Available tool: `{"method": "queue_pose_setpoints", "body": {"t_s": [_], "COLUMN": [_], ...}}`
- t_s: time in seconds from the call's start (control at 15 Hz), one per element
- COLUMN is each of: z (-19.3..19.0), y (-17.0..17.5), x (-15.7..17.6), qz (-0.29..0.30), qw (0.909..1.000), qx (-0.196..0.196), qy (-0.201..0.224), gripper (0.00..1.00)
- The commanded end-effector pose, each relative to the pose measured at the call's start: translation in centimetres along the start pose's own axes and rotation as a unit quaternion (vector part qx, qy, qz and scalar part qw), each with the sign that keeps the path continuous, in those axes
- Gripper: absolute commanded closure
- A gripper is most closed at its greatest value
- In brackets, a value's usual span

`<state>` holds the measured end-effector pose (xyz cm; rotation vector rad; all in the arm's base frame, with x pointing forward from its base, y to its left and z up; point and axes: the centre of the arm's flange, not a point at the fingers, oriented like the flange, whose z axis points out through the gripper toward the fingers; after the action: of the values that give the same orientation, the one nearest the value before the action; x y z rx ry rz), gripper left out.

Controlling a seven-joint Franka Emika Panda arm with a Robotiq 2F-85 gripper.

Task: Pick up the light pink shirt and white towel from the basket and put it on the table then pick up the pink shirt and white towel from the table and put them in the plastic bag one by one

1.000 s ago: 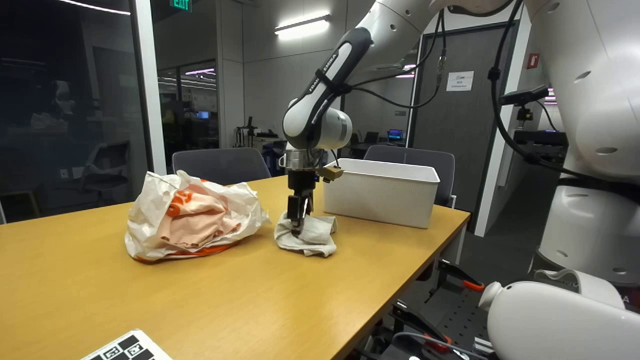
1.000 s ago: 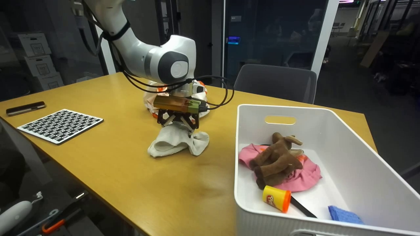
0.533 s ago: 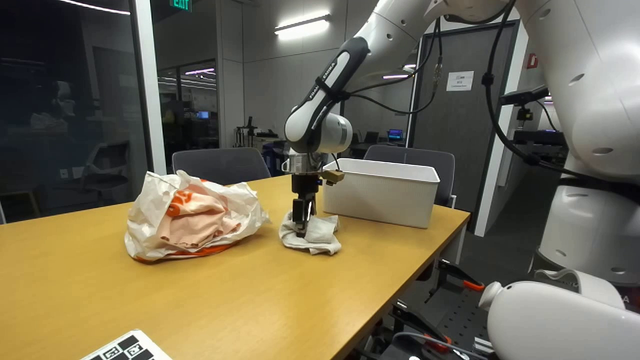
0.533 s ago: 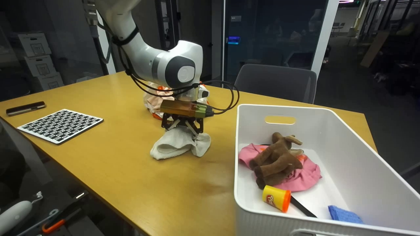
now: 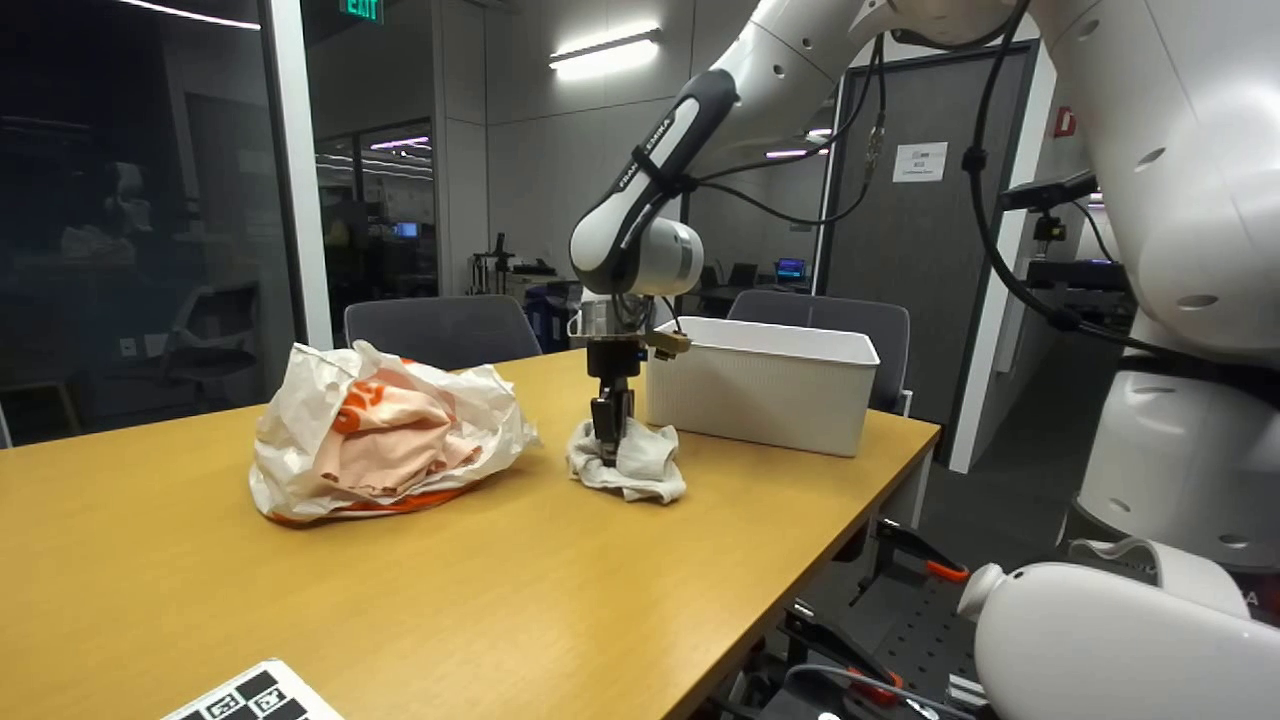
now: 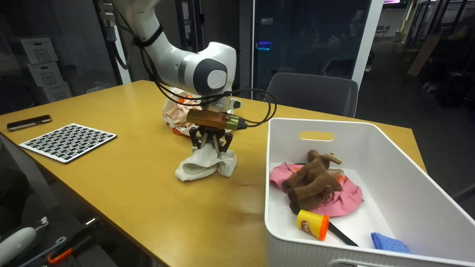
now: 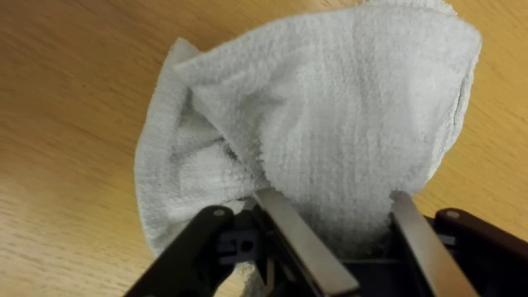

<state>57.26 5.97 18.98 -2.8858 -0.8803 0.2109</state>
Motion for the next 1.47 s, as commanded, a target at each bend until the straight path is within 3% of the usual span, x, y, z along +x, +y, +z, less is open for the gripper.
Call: {"method": "queue_pose_setpoints", "body": {"t_s": [0.0, 0.27, 0.53, 0.73, 1.0, 1.4], "z": [-0.4, -5.6, -12.6, -16.5, -19.1, -20.4], "y": [0.8, -0.7, -3.8, -6.9, -10.2, -14.4], "x": [0.7, 1.4, 2.9, 4.1, 6.9, 10.4], "qz": [0.006, 0.004, -0.024, -0.055, -0.119, -0.165], "qw": [0.9999, 0.9988, 0.9874, 0.9714, 0.9409, 0.9172], "qx": [0.011, -0.038, -0.132, -0.204, -0.273, -0.303], "qy": [-0.004, 0.03, 0.084, 0.108, 0.161, 0.199], "gripper": [0.85, 0.91, 0.91, 0.91, 0.91, 0.91]}}
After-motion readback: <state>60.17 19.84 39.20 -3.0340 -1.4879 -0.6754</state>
